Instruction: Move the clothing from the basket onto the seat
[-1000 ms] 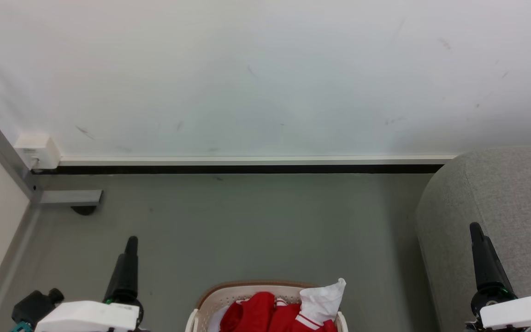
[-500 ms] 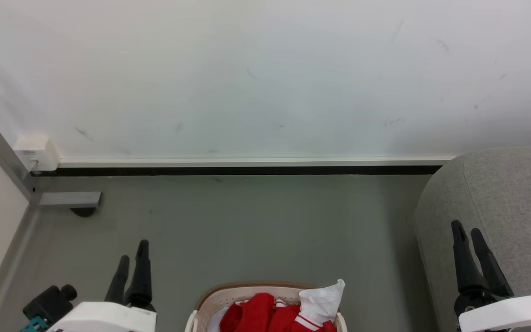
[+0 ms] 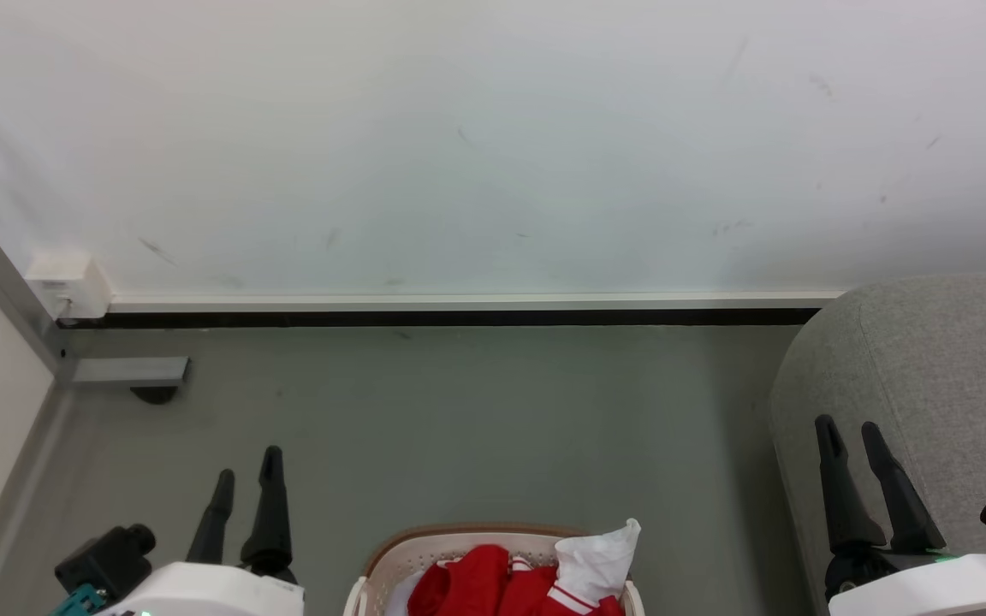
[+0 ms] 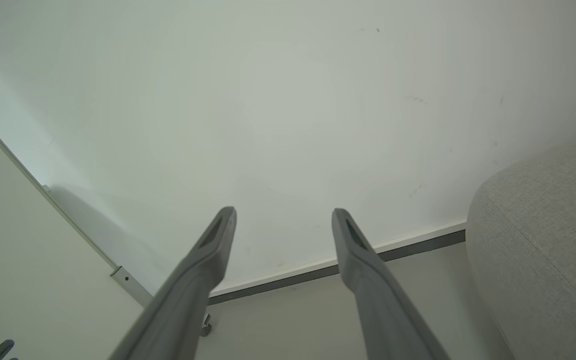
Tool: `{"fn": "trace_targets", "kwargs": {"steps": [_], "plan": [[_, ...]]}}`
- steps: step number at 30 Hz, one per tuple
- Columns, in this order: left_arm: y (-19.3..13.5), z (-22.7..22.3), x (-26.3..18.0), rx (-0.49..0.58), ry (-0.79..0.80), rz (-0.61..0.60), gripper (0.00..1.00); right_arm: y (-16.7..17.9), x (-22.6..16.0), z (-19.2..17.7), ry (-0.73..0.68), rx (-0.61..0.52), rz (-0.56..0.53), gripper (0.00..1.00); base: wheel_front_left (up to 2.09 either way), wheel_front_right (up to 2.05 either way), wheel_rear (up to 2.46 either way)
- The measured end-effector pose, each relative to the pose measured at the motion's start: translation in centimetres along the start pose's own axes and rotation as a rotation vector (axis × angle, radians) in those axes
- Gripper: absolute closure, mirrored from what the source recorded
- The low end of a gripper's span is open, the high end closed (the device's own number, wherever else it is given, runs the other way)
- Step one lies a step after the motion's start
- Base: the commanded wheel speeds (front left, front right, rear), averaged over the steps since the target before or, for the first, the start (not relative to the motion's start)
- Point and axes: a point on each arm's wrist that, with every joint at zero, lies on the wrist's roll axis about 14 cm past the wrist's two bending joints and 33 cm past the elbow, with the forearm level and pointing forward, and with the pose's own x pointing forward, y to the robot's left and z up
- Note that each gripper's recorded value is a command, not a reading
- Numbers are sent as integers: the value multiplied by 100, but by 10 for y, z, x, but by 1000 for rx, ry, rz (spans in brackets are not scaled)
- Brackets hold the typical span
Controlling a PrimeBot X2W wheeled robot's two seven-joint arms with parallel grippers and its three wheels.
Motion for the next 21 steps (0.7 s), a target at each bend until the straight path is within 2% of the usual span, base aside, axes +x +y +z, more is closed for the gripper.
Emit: {"fn": "trace_targets", "kwargs": {"steps": [21], "plan": [[-8,9,0,221,-58,-28,0,2,-2,1,-19,-206,23,0,0,0,0]]}}
